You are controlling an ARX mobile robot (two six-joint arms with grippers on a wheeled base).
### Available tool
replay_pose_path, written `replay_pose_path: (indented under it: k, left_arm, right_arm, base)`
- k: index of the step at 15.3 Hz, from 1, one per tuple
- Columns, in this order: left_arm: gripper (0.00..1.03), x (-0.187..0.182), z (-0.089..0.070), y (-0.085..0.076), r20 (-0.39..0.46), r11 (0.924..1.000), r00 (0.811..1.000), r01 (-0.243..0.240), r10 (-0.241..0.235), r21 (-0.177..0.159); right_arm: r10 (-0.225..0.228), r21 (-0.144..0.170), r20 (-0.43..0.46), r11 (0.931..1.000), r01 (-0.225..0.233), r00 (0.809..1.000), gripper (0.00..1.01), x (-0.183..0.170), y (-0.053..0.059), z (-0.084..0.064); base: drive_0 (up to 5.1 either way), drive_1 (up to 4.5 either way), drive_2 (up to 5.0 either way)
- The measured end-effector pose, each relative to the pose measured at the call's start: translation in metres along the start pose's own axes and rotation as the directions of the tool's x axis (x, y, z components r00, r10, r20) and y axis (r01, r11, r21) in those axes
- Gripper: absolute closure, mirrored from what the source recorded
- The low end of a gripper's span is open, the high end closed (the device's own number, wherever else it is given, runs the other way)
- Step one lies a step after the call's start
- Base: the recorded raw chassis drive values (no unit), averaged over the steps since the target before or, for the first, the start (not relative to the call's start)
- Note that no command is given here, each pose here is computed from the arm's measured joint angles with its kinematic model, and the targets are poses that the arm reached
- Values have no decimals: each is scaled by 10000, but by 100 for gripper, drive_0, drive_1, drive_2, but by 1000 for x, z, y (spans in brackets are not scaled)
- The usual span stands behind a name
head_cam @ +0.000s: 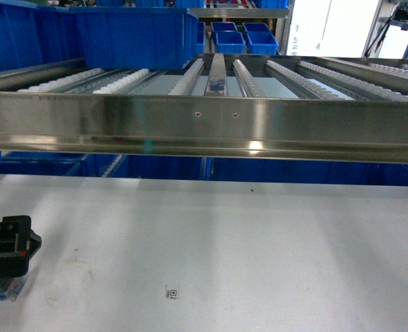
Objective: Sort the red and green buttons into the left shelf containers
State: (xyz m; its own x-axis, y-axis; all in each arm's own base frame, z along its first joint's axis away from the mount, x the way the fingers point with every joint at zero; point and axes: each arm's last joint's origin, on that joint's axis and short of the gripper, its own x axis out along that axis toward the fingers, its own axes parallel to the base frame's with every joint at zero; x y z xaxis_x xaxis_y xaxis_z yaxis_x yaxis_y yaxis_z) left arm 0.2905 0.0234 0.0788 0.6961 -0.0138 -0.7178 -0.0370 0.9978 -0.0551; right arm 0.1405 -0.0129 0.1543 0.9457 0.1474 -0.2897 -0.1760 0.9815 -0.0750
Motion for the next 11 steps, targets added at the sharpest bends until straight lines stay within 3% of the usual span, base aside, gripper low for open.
replay_pose_path:
  k: [4,7,11]
  left_arm:
    - [5,4,-7,-11,-360,9997,9993,-8,17,262]
    - [36,4,-11,-19,-505,9982,9984,-219,247,558]
    - [72,4,-16,-20,-680,9981,9971,-293,330,547]
  right_arm:
    - [0,-4,0,10000,0,10000,75,0,0,0]
    - [0,0,0,10000,0,10000,75,0,0,0]
    - [-4,0,-1,10000,4,10000,75,0,0,0]
  base:
    - [0,0,0]
    - [0,0,0]
    - [0,0,0]
